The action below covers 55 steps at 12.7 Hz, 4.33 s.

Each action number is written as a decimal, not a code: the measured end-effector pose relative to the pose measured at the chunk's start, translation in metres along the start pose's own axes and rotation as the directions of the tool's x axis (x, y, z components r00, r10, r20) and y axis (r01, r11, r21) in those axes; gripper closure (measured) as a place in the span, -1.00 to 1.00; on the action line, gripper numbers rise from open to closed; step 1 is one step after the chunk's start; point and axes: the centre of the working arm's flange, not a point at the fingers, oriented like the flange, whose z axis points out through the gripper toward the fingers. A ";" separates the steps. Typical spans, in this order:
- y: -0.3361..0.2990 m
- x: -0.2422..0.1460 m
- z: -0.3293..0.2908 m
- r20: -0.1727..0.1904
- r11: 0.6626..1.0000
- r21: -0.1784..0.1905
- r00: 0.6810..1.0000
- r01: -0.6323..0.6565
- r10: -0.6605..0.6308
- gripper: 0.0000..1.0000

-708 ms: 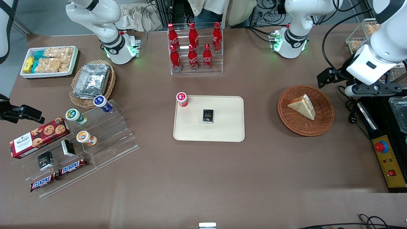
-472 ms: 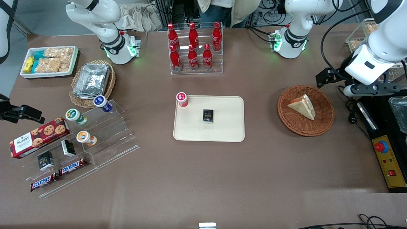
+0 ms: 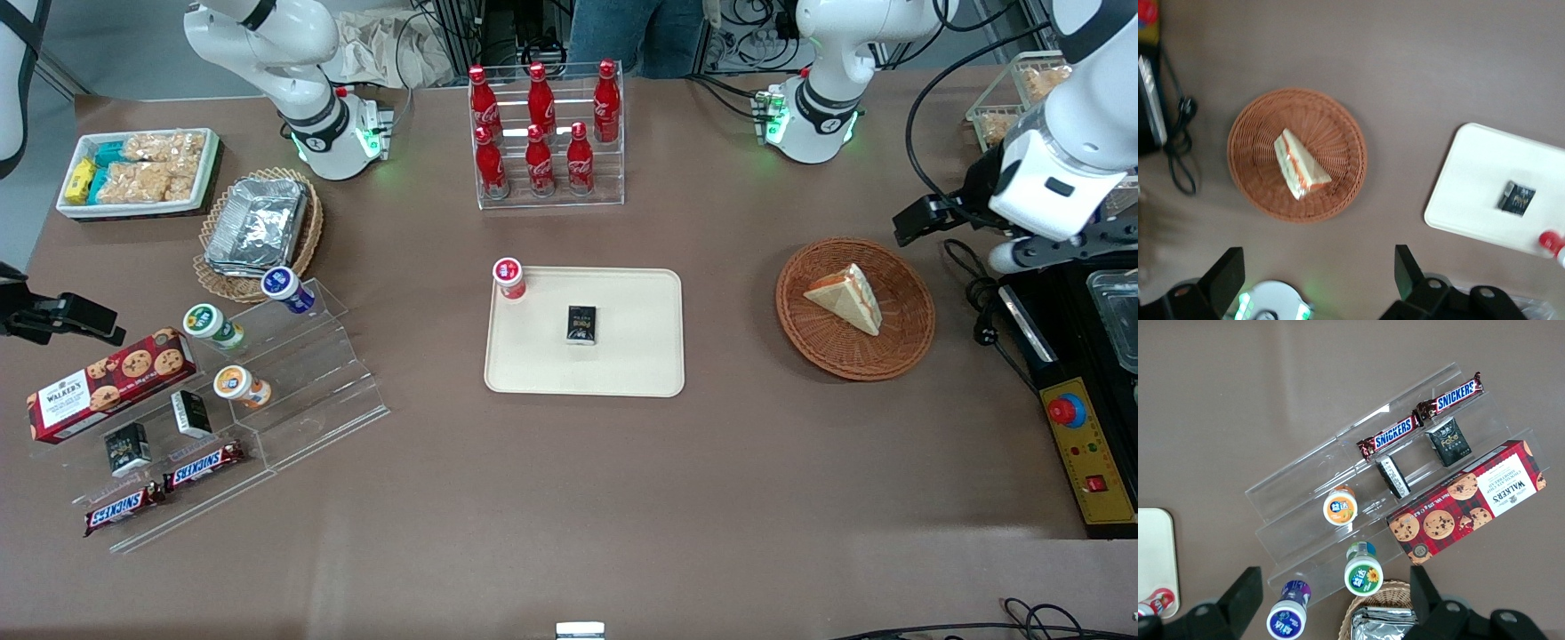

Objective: Place sandwich from basket to tray
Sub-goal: 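Move the left gripper toward the wicker basket holding the sandwich, then lower the open left gripper over the wrapped sandwich in the basket, then close the left gripper on the sandwich's edge, then lift the sandwich out of the basket with the left gripper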

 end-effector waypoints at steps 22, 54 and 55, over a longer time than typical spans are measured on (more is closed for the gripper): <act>-0.048 -0.044 0.285 -0.058 0.864 0.031 0.864 0.502 -0.500 -1.00; 0.113 -0.114 0.163 -0.069 0.942 0.052 0.939 -0.332 0.336 0.59; 0.131 -0.125 0.167 -0.091 0.927 0.045 0.922 -0.373 0.375 0.59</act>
